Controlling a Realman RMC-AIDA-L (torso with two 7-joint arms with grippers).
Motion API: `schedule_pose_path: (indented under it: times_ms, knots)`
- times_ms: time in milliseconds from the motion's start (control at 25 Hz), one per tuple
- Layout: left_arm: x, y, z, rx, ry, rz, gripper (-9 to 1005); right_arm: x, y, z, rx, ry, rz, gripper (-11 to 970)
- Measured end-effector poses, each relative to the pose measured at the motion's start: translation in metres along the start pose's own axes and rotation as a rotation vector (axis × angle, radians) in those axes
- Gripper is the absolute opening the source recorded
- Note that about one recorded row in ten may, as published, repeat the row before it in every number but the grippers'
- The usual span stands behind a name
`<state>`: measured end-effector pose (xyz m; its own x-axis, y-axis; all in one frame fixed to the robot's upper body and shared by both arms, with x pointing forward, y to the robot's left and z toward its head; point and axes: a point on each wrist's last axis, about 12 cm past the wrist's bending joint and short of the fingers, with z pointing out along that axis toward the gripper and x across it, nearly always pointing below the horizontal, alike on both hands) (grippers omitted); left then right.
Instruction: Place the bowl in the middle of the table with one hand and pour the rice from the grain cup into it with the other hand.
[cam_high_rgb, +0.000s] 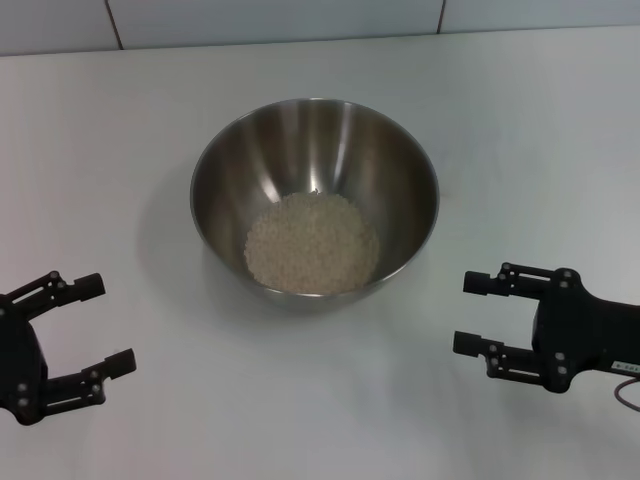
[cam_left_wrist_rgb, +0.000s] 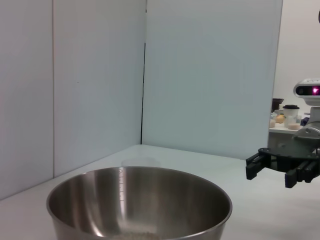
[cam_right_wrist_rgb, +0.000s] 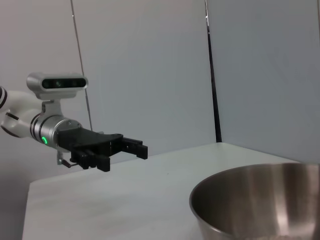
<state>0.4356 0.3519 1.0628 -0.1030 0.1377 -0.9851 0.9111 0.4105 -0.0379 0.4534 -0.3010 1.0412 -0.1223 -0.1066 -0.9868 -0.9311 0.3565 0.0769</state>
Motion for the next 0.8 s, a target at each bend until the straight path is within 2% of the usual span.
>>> schedule_pose_path:
  times_ms: [800]
  knots:
    - [-0.0022,0.0027,0.0040,0.031,0.013,0.005,860,0.0015,0.0003,0.0013,-0.015,0.021,-0.003,655]
